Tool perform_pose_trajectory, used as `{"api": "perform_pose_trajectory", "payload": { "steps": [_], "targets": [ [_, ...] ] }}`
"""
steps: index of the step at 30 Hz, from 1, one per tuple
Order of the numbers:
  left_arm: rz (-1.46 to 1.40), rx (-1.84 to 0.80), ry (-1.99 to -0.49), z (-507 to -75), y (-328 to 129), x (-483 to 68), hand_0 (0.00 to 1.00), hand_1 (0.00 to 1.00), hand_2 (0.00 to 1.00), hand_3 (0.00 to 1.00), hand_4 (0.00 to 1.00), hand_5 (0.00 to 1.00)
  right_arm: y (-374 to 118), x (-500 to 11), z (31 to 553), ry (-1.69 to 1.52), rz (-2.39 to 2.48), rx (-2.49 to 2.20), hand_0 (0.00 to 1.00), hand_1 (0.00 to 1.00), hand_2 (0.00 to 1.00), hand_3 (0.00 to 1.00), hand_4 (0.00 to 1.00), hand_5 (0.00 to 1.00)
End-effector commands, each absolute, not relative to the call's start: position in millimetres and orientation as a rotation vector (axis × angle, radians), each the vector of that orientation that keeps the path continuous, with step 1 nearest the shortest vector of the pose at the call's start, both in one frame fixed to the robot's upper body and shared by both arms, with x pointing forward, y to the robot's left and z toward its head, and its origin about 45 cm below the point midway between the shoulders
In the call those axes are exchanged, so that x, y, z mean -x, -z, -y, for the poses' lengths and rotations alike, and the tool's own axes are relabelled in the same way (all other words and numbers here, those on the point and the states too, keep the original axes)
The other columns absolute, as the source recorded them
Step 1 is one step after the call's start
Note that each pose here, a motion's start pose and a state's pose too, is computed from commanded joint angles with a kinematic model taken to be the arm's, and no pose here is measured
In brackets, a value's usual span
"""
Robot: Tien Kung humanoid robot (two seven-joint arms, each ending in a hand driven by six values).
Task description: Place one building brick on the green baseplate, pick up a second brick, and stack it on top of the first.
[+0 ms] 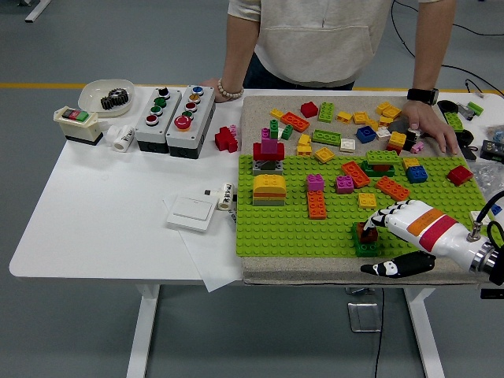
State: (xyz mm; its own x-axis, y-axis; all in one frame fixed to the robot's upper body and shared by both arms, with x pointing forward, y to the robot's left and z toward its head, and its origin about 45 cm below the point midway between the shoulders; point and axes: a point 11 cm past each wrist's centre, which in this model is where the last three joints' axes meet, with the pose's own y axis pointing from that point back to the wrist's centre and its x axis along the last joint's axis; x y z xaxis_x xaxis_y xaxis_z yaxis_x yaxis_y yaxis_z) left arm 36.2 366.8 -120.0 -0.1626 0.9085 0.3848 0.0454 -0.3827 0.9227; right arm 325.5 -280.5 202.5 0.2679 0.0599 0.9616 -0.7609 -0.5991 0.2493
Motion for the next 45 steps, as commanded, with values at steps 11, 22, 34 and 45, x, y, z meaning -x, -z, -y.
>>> {"api": "perform_pose_trajectory", "payload": {
  "steps": [11, 22, 34, 45],
  "targets": [
    [-1.131, -1.43, -1.62, -367.0, 120.1, -34.4, 0.777, 0.762, 0.756, 0.597, 0.663, 0.686, -201.2, -322.9, 278.9, -1.417, 0.627, -1.805, 0.658, 0.651, 0.704, 0.622, 0.906, 0.813],
    [-1.13, -1.437, -1.616, -367.4, 120.1, -32.6, 0.776, 0.761, 0.756, 0.598, 0.663, 0.686, -204.2, -322.9, 280.0, -1.425, 0.634, -1.798, 0.636, 0.647, 0.699, 0.616, 0.904, 0.809],
    [-1.131, -1.434, -1.618, -367.4, 120.1, -33.0, 0.776, 0.762, 0.756, 0.597, 0.663, 0.687, -216.6, -324.5, 279.2, -1.455, 0.676, -1.796, 0.628, 0.639, 0.697, 0.613, 0.903, 0.806],
    [-1.131, -1.43, -1.619, -367.0, 120.1, -34.1, 0.775, 0.76, 0.756, 0.597, 0.662, 0.686, -214.6, -324.2, 286.7, -1.453, 0.671, -1.77, 0.599, 0.623, 0.684, 0.603, 0.902, 0.799]
  ]
}}
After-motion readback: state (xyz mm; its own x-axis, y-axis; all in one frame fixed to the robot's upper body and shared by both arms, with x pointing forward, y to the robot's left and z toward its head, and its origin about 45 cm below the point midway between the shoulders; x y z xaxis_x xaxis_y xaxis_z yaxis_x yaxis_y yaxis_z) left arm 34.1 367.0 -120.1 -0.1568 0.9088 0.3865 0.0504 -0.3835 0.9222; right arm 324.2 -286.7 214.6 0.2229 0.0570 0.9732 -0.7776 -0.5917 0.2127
